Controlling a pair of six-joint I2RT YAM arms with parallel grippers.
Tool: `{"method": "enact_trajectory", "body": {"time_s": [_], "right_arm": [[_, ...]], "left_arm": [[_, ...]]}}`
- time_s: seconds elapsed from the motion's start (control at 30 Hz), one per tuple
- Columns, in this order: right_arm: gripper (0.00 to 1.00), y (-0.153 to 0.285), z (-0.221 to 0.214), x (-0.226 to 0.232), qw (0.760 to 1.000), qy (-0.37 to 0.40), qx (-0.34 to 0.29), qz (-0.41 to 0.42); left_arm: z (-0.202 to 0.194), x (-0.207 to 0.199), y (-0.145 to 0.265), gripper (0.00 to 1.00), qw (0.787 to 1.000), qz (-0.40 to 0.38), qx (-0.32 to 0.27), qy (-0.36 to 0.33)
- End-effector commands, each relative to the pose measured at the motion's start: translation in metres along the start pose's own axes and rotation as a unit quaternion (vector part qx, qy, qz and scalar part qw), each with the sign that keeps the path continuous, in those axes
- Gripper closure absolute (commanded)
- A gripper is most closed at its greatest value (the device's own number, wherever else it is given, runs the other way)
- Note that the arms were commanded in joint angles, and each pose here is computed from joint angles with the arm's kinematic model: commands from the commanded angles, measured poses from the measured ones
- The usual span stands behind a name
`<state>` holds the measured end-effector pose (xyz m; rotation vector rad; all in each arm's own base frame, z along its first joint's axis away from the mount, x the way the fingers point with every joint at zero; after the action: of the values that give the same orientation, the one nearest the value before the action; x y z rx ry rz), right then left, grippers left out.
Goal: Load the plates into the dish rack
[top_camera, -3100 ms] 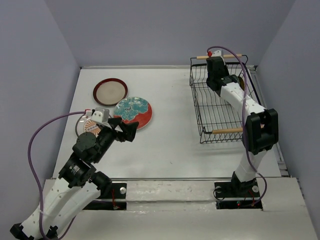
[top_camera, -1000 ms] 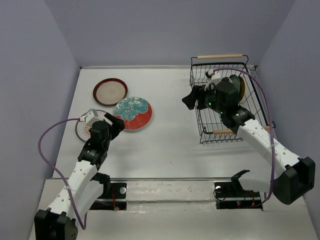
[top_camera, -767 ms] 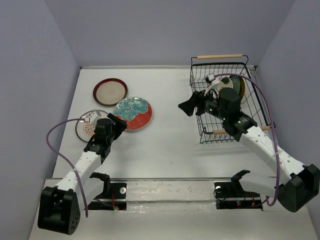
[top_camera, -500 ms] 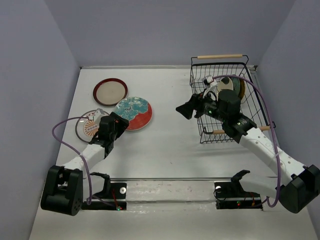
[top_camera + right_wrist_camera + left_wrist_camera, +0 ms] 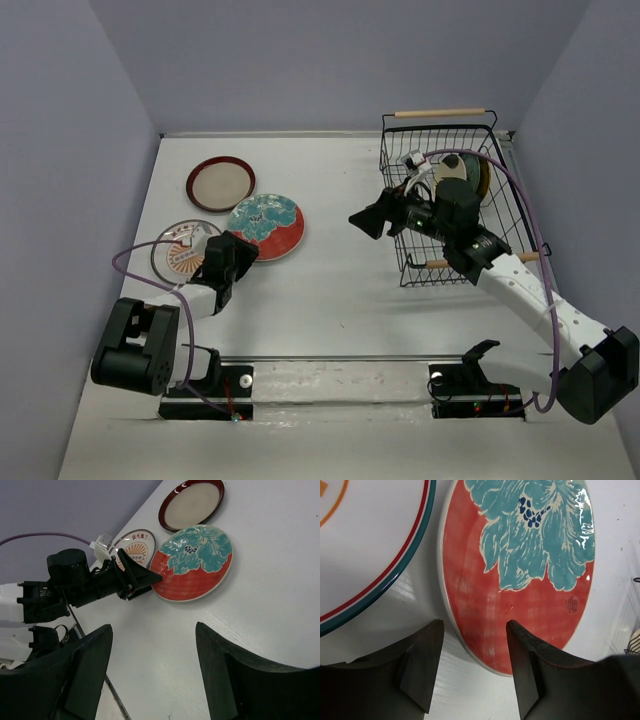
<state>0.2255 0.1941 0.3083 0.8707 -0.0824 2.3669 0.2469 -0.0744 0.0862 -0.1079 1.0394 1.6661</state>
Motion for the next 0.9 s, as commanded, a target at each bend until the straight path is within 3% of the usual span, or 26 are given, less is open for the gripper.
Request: {"method": "enact_trajectory", "body": {"time_s": [0.0,0.07,0.13,0.3,0.4,0.43,0.57,0.87], "right_arm": [[0.28,-0.004,0.007,0.009,0.999,0.001,-0.012,0.03],[0.28,-0.008,0.006,0.008,0.999,-0.006,-0.006,0.036],[0.28,-0.009,0.007,0.009,0.999,-0.008,-0.005,0.041],[0.28,-0.005,0.016,0.017,0.999,-0.002,-0.02,0.048],[0.28,-0.004,0.016,0.02,0.998,-0.007,-0.017,0.055],[0.28,-0.004,0.016,0.02,0.998,-0.008,-0.016,0.055],[0.27,-0.006,0.007,0.017,0.998,-0.019,-0.001,0.053],[0.1,-0.052,-0.003,-0.003,0.996,-0.041,0.067,0.033]], "left_arm": [[0.008,-0.005,-0.001,0.39,0.998,-0.027,-0.049,0.029],[0.01,-0.006,-0.002,0.43,0.997,-0.036,-0.057,0.034],[0.01,-0.006,-0.003,0.57,0.996,-0.04,-0.066,0.033],[0.013,-0.008,-0.006,0.68,0.996,-0.043,-0.077,0.03],[0.015,-0.009,-0.007,0.84,0.995,-0.05,-0.084,0.027],[0.014,-0.009,-0.007,0.94,0.995,-0.051,-0.085,0.025],[0.013,-0.01,0.0,0.94,0.993,-0.081,-0.088,0.024],[0.027,-0.027,0.051,0.94,0.972,-0.191,-0.137,0.029]]}}
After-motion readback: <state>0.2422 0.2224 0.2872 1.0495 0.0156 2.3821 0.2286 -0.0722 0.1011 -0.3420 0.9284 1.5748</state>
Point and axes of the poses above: each gripper's point midway between its finger pads, its own y axis back along the fingers, its own x axis along the line the jaws close on, z = x × y, the point moved 9 cm from there along y, back along the fingers, and after that the axes turned 9 degrees about -y, right-handed, at the moved point
